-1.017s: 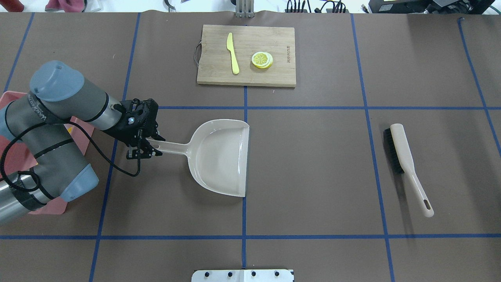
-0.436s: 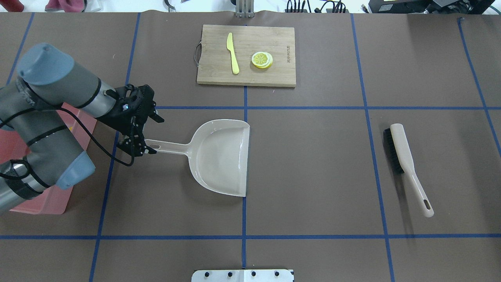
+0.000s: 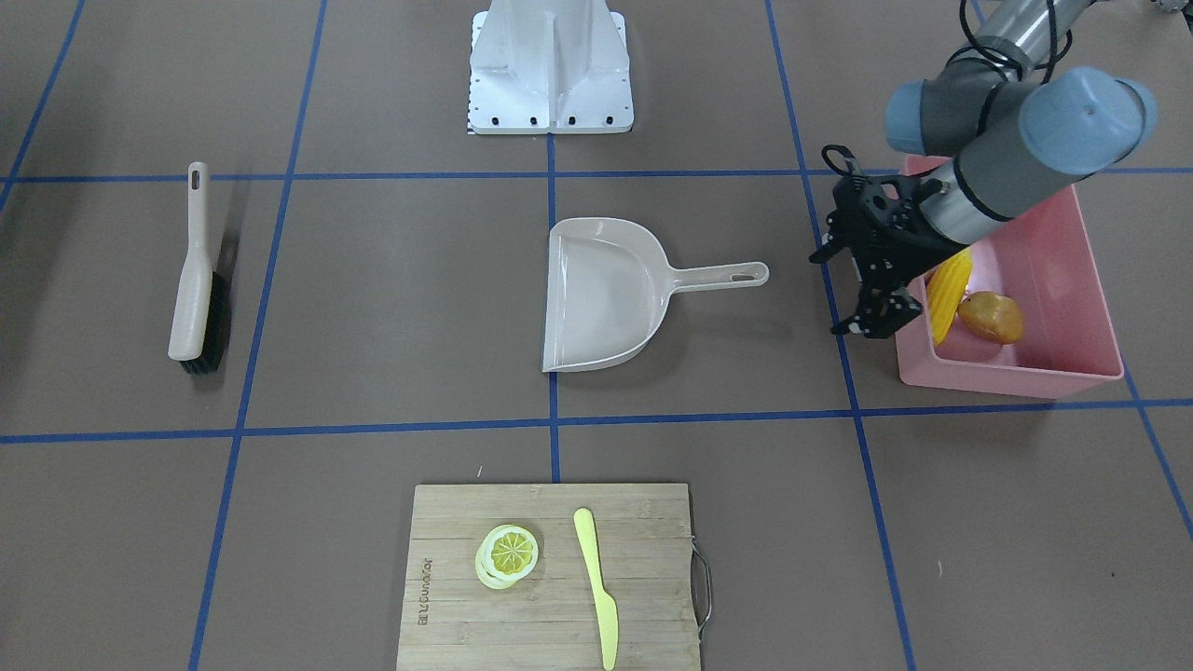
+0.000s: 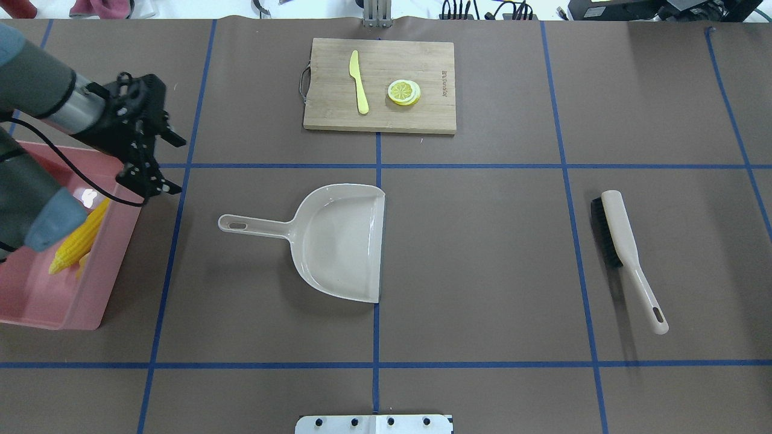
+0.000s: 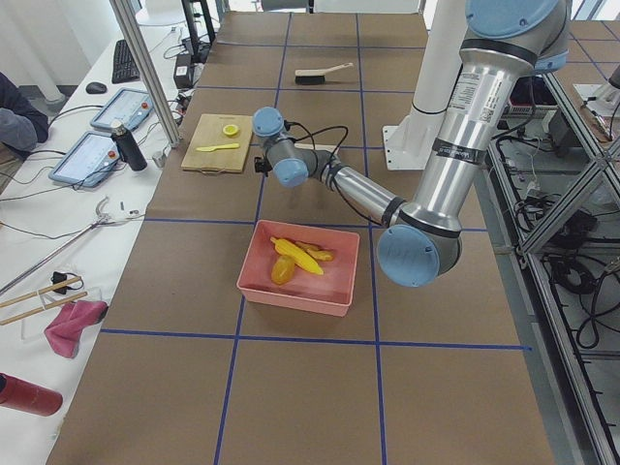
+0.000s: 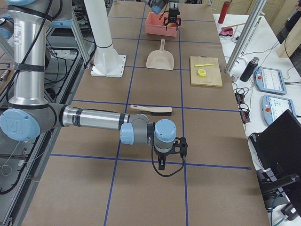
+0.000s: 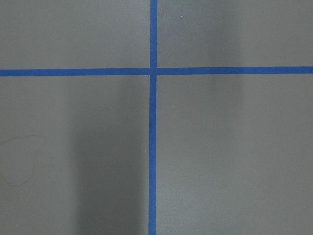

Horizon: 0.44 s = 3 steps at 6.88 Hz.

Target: Sweep and dump trash into bin

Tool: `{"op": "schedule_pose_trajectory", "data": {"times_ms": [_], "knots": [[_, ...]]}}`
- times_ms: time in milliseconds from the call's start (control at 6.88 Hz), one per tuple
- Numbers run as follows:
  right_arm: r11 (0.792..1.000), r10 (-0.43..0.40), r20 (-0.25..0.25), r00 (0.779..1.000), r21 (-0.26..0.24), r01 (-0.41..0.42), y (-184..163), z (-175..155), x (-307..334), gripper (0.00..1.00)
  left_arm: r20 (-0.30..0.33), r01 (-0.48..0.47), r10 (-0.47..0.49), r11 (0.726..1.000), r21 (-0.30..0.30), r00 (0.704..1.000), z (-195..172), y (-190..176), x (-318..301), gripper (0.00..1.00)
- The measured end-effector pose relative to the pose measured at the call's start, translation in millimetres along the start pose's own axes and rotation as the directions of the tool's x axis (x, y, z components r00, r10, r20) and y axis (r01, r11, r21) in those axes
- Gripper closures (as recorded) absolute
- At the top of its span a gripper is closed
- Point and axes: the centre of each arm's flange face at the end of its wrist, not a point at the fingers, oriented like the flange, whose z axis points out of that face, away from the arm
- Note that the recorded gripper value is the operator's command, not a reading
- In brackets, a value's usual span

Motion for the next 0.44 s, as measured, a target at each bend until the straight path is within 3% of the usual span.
{"op": "schedule_pose_trajectory", "data": {"times_ms": [145,436], "knots": [[1.0,0.001,0.001,1.0,-0.001,-0.001,0,1,1,0.0,0.041,0.198,-0.196,0.978,-0.068,0.98,-21,48,-24,0.01],[1.0,0.004,-0.001,1.0,-0.004,-0.004,0,2,2,0.0,0.212,0.478,-0.447,0.87,-0.124,0.869,-69,149,-53,0.01]]}}
